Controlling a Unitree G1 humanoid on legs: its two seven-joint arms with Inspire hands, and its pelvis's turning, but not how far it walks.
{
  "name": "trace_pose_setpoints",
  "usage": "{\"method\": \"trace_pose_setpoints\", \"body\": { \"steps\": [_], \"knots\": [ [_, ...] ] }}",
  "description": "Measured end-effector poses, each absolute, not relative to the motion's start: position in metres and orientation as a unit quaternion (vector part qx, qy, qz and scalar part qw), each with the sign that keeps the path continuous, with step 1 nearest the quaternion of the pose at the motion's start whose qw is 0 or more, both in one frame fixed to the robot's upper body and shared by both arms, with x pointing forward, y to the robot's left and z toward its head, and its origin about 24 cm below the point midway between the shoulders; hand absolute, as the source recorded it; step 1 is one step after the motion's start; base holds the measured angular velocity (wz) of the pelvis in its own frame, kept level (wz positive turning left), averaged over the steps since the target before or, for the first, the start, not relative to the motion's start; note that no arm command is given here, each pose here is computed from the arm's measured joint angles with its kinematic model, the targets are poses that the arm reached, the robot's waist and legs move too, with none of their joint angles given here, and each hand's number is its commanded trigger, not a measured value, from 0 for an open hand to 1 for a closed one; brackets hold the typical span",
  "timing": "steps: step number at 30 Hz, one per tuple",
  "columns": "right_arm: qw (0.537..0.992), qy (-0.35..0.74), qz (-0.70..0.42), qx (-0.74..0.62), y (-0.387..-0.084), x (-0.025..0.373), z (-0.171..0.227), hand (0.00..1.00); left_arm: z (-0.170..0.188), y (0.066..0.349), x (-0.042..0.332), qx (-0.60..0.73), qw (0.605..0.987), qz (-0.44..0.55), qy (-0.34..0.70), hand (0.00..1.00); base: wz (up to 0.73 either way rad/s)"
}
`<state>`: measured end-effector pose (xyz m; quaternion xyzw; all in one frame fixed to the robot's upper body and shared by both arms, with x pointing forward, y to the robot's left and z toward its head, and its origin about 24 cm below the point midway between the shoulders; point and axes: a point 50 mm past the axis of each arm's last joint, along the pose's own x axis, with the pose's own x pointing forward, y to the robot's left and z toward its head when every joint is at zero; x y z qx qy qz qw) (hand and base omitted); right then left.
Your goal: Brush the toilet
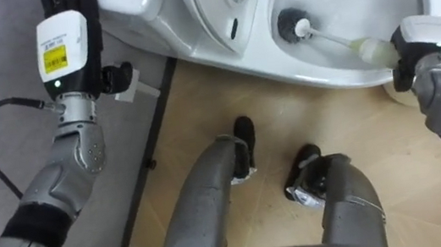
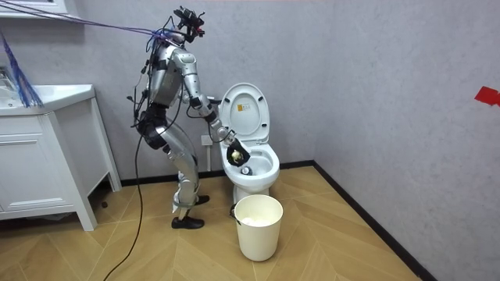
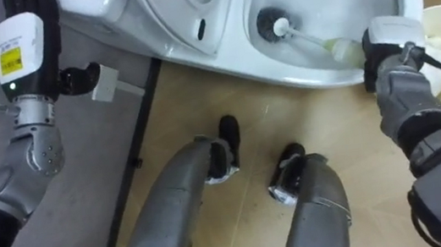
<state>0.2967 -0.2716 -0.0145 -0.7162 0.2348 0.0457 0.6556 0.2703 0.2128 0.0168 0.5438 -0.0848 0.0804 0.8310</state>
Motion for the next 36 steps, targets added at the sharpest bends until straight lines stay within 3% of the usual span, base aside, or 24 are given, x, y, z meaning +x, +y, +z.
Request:
{"method": "trace_pose_setpoints", "body": {
  "steps": [9, 14, 16, 19, 21, 23, 26, 32, 36],
  "knots": [
    [0.627, 0.179, 0.105, -0.751, -0.232, 0.285, -0.006, 1.00, 0.009, 0.235, 0.250, 0.513, 0.848, 0.121, -0.063, 0.00, 0.01],
    [0.611, 0.177, 0.108, -0.764, -0.243, 0.289, 0.004, 1.00, 0.009, 0.236, 0.250, 0.491, 0.859, 0.132, -0.064, 0.00, -0.04],
    [0.631, 0.203, 0.102, -0.742, -0.258, 0.294, 0.000, 1.00, 0.010, 0.234, 0.255, 0.495, 0.857, 0.125, -0.069, 0.00, 0.02],
    [0.719, 0.262, 0.071, -0.640, -0.281, 0.293, -0.009, 1.00, 0.015, 0.237, 0.259, 0.508, 0.849, 0.118, -0.081, 0.00, 0.13],
    [0.801, 0.286, 0.014, -0.527, -0.296, 0.297, -0.005, 1.00, 0.018, 0.237, 0.260, 0.518, 0.842, 0.116, -0.092, 0.00, 0.15],
    [0.844, 0.288, -0.050, -0.449, -0.310, 0.303, 0.007, 1.00, 0.018, 0.238, 0.257, 0.520, 0.842, 0.118, -0.088, 0.00, 0.13],
    [0.840, 0.297, -0.077, -0.447, -0.326, 0.303, 0.015, 1.00, 0.014, 0.240, 0.251, 0.519, 0.843, 0.117, -0.075, 0.00, 0.09],
    [0.834, 0.322, -0.071, -0.443, -0.330, 0.296, 0.007, 1.00, -0.009, 0.245, 0.237, 0.513, 0.851, 0.109, -0.008, 0.00, -0.05],
    [0.828, 0.347, -0.053, -0.438, -0.334, 0.287, -0.001, 1.00, -0.036, 0.254, 0.204, 0.527, 0.843, 0.087, 0.063, 0.00, -0.01]
  ]
}}
